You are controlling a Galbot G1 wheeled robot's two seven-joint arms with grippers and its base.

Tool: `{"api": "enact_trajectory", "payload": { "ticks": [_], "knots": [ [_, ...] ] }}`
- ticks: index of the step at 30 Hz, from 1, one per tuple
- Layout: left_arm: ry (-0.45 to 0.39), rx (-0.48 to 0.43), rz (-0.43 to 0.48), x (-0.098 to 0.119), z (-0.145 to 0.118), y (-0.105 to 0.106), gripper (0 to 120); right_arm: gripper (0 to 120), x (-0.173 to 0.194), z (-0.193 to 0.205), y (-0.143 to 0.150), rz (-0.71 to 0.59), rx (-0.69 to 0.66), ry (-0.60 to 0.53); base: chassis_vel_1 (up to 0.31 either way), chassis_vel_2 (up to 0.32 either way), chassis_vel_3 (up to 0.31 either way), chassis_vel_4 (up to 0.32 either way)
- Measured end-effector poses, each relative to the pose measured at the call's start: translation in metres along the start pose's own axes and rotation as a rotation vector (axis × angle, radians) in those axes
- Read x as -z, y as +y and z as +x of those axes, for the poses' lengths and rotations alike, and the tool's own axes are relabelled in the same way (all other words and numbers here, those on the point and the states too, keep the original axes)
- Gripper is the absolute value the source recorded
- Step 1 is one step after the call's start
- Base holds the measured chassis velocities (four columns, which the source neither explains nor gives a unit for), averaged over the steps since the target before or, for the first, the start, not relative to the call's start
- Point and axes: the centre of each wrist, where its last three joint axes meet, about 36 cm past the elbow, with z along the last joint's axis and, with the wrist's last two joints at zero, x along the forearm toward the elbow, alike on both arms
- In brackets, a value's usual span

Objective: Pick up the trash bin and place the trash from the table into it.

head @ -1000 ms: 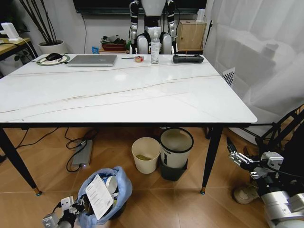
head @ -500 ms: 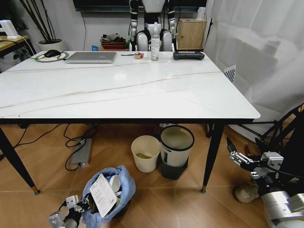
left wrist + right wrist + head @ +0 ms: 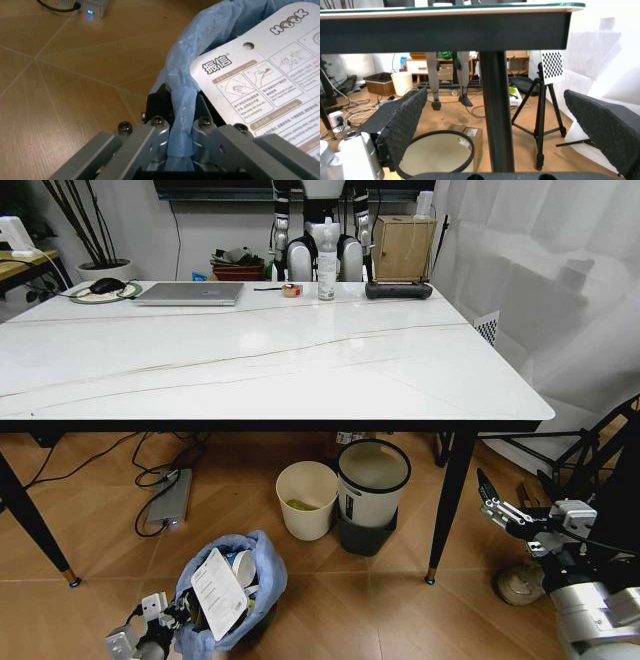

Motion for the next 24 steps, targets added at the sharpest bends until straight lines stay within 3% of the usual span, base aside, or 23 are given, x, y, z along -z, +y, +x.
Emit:
{"api": "enact_trajectory", "payload": {
  "ticks": [24],
  "knots": [
    [0.005, 0.0, 0.004, -0.002, 0.0033, -0.0067, 0, 100, 0.0, 0.0, 0.0, 0.0, 0.0, 0.0, 0.0, 0.0, 0.0, 0.0]
  ]
}}
